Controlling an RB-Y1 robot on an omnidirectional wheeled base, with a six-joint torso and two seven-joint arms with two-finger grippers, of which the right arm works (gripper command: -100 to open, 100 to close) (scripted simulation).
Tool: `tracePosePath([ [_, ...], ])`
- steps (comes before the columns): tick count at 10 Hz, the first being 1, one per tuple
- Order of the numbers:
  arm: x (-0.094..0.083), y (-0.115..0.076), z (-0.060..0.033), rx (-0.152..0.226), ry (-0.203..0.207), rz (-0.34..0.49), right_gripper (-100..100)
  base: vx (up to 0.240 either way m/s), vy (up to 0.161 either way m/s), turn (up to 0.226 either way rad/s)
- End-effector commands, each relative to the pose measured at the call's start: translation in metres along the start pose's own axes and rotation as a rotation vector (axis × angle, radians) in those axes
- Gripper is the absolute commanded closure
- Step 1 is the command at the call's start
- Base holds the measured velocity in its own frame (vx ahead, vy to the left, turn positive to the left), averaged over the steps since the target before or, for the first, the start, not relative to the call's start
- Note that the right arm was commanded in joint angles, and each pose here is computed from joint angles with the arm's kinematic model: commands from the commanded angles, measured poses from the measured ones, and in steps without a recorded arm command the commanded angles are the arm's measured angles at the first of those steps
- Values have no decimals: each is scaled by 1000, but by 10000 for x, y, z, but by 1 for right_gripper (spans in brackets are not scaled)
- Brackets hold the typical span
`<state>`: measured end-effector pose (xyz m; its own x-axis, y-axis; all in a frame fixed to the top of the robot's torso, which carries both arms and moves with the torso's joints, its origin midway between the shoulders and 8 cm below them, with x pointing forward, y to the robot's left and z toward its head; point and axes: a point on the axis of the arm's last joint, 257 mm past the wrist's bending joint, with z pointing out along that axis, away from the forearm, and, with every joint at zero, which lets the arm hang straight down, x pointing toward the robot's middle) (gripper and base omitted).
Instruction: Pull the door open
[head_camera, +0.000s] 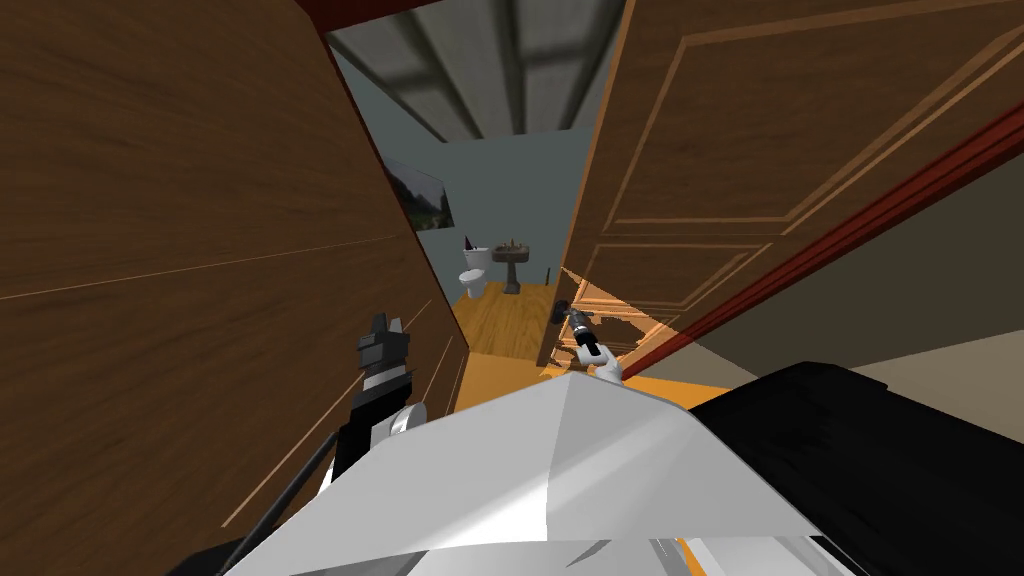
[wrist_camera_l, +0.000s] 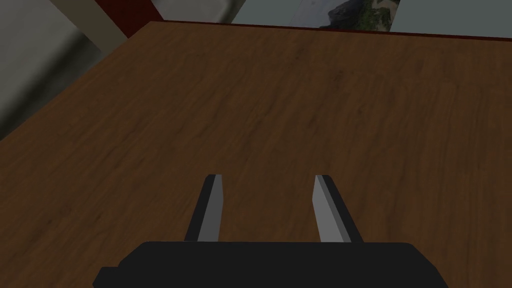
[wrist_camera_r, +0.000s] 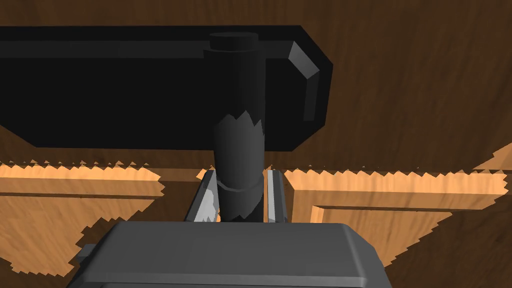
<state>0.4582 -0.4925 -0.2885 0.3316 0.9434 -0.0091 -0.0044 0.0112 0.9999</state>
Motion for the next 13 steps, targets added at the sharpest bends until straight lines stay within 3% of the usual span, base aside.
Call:
tracePosePath([
  [1, 38, -42, -29, 7, 17, 4, 100, -237, -32, 139],
  [6, 82, -37, -66, 6, 80, 8, 100, -256, -50, 152],
  [8, 97, -51, -73, 10, 84, 9, 100, -196, -31, 85],
  [13, 172, -44, -203, 7, 158, 9, 100, -217, -49, 126],
])
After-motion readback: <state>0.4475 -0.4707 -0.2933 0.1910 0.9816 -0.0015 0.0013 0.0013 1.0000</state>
